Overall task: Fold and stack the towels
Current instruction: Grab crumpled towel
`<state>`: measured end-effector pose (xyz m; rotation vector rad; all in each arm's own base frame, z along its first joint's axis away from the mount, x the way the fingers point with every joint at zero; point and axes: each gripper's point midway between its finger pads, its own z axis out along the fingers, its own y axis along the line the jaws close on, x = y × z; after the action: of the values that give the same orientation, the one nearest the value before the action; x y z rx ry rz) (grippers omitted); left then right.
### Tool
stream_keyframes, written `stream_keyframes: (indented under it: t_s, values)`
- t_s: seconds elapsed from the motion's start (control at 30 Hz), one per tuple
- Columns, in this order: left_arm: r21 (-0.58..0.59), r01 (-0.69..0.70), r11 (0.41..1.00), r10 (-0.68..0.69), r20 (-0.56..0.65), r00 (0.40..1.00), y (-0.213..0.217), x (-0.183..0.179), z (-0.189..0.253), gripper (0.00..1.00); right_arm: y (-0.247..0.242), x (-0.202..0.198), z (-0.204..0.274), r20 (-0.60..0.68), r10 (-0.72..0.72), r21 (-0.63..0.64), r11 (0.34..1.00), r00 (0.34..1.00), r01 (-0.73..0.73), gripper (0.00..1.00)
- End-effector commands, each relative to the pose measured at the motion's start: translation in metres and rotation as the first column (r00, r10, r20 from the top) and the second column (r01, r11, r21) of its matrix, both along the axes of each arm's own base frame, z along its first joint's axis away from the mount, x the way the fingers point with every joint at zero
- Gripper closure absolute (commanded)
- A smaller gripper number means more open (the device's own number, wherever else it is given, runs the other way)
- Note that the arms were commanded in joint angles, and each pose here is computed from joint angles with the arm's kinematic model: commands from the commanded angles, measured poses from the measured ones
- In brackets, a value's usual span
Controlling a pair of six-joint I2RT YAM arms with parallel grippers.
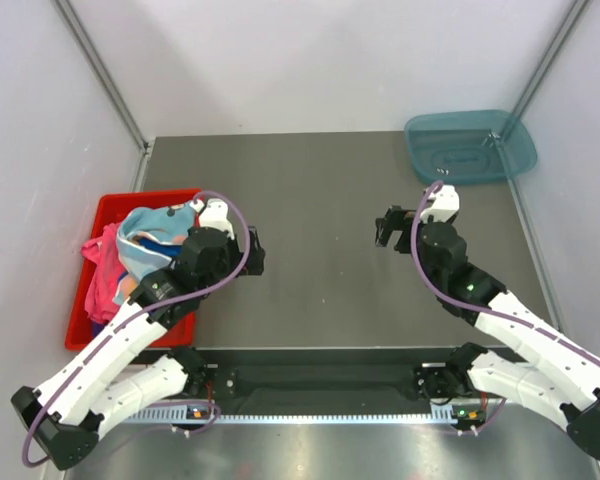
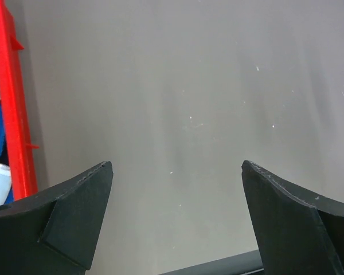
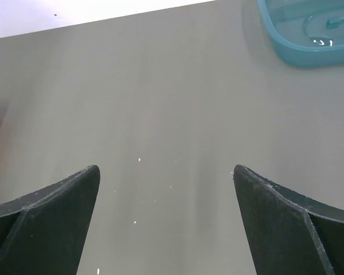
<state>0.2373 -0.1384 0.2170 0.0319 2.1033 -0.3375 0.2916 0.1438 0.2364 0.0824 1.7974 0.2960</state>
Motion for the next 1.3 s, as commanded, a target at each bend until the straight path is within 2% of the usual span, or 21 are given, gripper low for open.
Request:
stream_keyframes:
  t_s: [0.0, 0.17, 0.27, 0.43, 0.57, 0.77, 0.83, 0.9, 0.97, 1.1, 1.27]
  values:
    - [-0.029, -0.072, 0.997, 0.073, 0.036, 0.997, 0.010, 0.003, 0.014, 0.01, 0.011, 0.003, 0.017, 0.041, 0.030, 0.037, 0.999, 0.999, -0.032, 0.00]
    - [-0.041, -0.148, 0.988, 0.150, 0.032, 0.988, 0.021, 0.004, 0.019, 0.02, 0.011, 0.003, 0.019, 0.047, 0.032, 0.042, 0.999, 0.998, -0.033, 0.00]
    - [-0.026, -0.257, 0.966, 0.257, 0.022, 0.966, 0.038, 0.005, 0.017, 0.03, 0.012, 0.003, 0.020, 0.049, 0.036, 0.044, 0.998, 0.998, -0.038, 0.00]
    - [0.074, -0.499, 0.863, 0.500, 0.005, 0.866, 0.084, 0.009, 0.007, 0.08, 0.016, 0.002, 0.017, 0.041, 0.056, 0.047, 0.997, 0.998, -0.058, 0.00]
    - [0.072, -0.574, 0.816, 0.579, -0.086, 0.811, 0.109, 0.021, -0.015, 0.11, 0.021, 0.002, 0.015, 0.034, 0.076, 0.053, 0.996, 0.997, -0.078, 0.00]
    - [0.068, -0.745, 0.664, 0.745, -0.147, 0.650, 0.165, 0.021, -0.044, 0.19, 0.025, -0.001, 0.015, 0.030, 0.098, 0.066, 0.993, 0.995, -0.100, 0.00]
    - [0.088, -0.800, 0.593, 0.801, -0.160, 0.576, 0.184, 0.019, -0.054, 0.20, 0.023, -0.002, 0.015, 0.031, 0.096, 0.068, 0.993, 0.995, -0.098, 0.00]
    - [0.090, -0.851, 0.517, 0.848, -0.184, 0.496, 0.200, 0.014, -0.061, 0.28, 0.022, -0.002, 0.014, 0.028, 0.094, 0.062, 0.993, 0.995, -0.096, 0.00]
    - [0.086, -0.885, 0.457, 0.880, -0.184, 0.437, 0.209, 0.010, -0.064, 0.30, 0.022, -0.003, 0.016, 0.034, 0.096, 0.065, 0.993, 0.995, -0.098, 0.00]
    - [0.067, -0.910, 0.408, 0.904, -0.166, 0.393, 0.214, 0.008, -0.061, 0.29, 0.020, -0.005, 0.016, 0.037, 0.095, 0.061, 0.993, 0.995, -0.097, 0.00]
    - [0.105, -0.950, 0.293, 0.946, -0.176, 0.272, 0.233, -0.010, -0.070, 0.18, 0.020, -0.005, 0.015, 0.033, 0.099, 0.062, 0.993, 0.995, -0.101, 0.00]
